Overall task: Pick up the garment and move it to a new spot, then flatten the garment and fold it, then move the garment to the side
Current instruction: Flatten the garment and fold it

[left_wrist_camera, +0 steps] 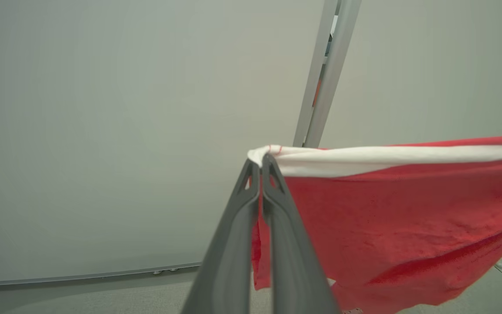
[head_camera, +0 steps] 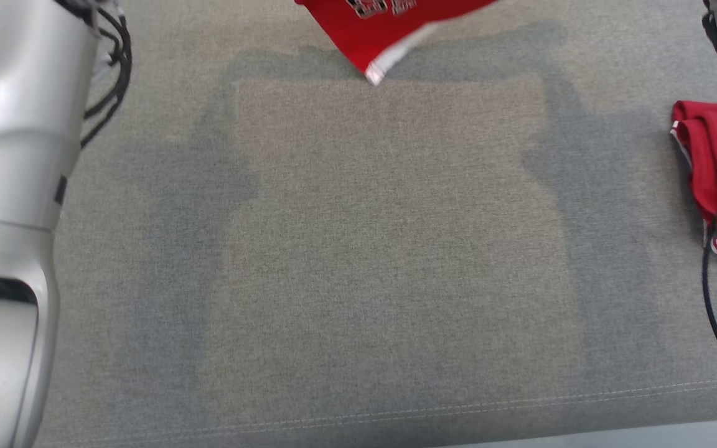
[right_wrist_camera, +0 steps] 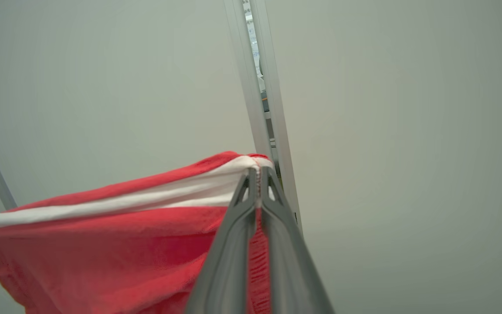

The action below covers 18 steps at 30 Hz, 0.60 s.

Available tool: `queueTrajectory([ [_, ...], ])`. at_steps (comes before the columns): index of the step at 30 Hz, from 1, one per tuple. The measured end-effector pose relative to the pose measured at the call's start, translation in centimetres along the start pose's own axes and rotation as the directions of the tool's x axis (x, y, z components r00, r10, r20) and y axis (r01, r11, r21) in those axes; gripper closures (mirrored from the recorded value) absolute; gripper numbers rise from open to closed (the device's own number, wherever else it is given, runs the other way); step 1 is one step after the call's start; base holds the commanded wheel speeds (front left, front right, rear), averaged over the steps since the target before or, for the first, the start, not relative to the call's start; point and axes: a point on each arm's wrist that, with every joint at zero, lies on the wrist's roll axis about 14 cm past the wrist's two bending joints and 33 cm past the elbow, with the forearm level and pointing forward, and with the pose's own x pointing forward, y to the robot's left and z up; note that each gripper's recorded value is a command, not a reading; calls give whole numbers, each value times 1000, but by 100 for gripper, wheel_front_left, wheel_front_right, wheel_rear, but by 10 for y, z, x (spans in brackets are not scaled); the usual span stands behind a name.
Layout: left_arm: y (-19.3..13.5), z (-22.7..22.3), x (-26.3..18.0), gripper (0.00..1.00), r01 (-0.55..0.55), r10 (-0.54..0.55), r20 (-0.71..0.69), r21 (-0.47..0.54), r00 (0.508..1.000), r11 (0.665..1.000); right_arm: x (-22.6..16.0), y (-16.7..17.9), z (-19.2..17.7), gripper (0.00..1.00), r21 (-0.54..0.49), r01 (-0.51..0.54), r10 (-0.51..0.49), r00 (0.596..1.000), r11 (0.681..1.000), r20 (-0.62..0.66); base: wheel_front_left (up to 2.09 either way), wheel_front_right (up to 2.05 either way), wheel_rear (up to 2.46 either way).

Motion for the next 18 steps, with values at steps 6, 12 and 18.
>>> queueTrajectory([
  [6, 23, 5, 16, 100, -61, 60, 40, 12, 997, 998, 22, 5, -2, 100, 48, 12, -14, 999, 999, 47, 0, 0, 0],
  [12, 35, -9, 36, 100, -69, 65, 90, 45, 994, 997, 37, 8, -43, 100, 78, 11, -11, 1000, 997, -1, 0, 0, 0],
  [18, 38, -61, 46, 100, -41, 44, 73, -44, 996, 998, 28, 4, -112, 100, 82, -12, 20, 995, 997, -98, 0, 0, 0],
])
